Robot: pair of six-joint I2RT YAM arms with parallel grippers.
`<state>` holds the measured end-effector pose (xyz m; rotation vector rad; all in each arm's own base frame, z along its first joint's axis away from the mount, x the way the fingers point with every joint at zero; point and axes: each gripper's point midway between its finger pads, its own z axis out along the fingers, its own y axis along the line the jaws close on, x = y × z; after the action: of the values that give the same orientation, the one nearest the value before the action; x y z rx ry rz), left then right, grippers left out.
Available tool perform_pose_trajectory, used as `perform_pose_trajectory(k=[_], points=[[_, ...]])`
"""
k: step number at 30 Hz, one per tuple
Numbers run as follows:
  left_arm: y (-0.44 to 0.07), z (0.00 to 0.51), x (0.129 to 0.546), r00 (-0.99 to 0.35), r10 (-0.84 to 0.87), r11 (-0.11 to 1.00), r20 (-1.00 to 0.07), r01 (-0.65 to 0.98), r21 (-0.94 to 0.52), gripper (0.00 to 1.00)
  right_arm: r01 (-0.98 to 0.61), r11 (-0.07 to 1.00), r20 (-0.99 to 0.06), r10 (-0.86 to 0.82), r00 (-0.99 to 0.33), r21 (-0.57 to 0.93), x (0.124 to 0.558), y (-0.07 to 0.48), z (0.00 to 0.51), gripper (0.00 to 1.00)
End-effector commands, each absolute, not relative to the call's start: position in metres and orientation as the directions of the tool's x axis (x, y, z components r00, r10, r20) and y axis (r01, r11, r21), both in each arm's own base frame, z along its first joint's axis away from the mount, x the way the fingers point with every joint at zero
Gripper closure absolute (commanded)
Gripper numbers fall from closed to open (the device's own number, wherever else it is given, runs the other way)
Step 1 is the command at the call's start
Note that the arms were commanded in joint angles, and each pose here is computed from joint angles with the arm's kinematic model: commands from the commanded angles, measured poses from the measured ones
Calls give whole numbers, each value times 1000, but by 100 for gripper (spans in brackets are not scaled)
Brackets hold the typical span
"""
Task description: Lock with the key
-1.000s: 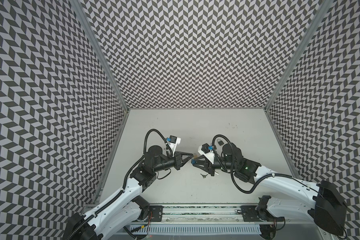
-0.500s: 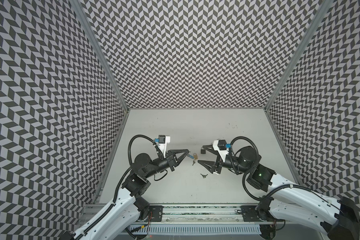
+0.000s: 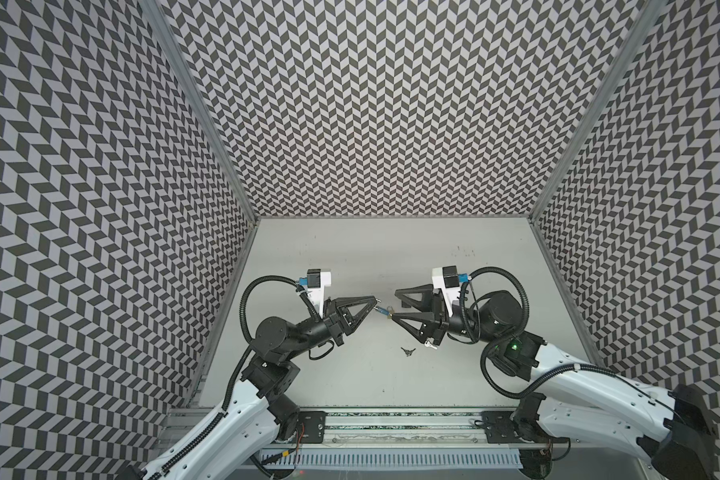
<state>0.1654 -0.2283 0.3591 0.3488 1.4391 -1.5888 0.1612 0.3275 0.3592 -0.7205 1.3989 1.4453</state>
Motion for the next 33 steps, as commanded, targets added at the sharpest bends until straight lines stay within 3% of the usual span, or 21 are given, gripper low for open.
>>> perform_pose_trajectory(k=[1, 8, 15, 20, 25, 33], points=[[-227, 384, 153, -477, -456, 65, -751, 824, -563, 100, -882, 58, -854, 287, -433, 467, 159, 328, 379, 33], [-228, 389, 150, -460, -456, 61, -762, 838, -543, 100, -851, -45, -818, 257, -515, 523, 146, 333, 373, 36], [-226, 395, 148, -437, -463, 65, -771, 851, -521, 100, -800, -131, -772, 212, -599, 585, 133, 341, 368, 20], [-226, 398, 149, -428, -464, 68, -775, 855, -513, 100, -782, -133, -765, 165, -623, 608, 129, 350, 356, 19], [-226, 396, 150, -428, -464, 74, -775, 854, -516, 100, -774, -175, -762, 143, -631, 609, 122, 353, 357, 23], [-226, 391, 152, -435, -463, 83, -772, 846, -527, 100, -785, -234, -762, 200, -616, 573, 113, 342, 377, 40]])
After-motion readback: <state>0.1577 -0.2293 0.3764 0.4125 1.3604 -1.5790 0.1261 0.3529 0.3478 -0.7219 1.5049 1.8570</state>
